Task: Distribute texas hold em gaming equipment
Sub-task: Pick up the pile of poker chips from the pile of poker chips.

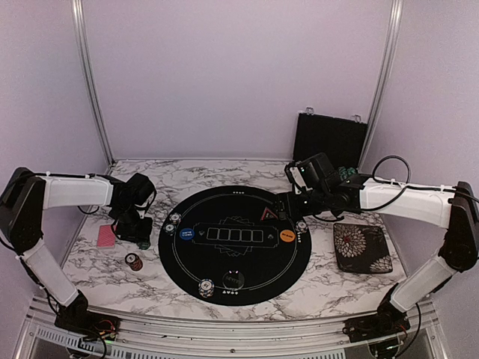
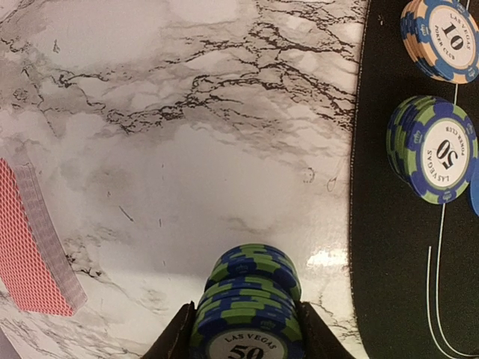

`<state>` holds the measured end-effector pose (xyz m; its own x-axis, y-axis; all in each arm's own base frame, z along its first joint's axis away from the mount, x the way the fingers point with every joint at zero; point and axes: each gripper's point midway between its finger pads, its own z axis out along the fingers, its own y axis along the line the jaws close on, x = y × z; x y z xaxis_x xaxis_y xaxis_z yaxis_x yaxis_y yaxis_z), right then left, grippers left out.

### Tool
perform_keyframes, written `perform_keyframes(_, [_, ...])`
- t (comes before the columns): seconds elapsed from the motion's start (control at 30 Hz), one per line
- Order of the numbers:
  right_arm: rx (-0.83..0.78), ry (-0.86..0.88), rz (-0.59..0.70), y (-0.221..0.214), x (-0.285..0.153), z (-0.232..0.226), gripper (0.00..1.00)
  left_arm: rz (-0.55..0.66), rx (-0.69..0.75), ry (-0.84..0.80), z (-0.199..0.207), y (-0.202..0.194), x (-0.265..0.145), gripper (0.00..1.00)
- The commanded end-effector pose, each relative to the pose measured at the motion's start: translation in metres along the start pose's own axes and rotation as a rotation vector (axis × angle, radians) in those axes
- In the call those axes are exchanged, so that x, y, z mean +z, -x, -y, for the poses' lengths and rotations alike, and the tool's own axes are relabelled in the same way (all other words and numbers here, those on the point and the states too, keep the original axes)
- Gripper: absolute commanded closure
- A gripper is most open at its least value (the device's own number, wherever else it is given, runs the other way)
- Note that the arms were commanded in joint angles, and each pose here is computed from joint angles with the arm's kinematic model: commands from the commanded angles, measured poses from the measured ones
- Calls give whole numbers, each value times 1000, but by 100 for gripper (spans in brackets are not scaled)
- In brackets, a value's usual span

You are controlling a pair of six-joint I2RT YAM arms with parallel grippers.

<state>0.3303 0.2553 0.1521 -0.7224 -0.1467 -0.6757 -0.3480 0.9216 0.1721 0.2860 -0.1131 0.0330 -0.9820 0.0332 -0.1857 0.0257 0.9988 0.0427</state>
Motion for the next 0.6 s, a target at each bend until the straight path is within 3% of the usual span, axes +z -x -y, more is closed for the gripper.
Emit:
perform_keyframes(0.0, [7, 23, 33, 12, -2, -9, 12, 38, -4, 6, -3, 9, -17, 59])
perform_keyframes(0.57, [8, 21, 36, 10, -3, -7, 11, 50, 9, -12, 10, 13, -23, 59])
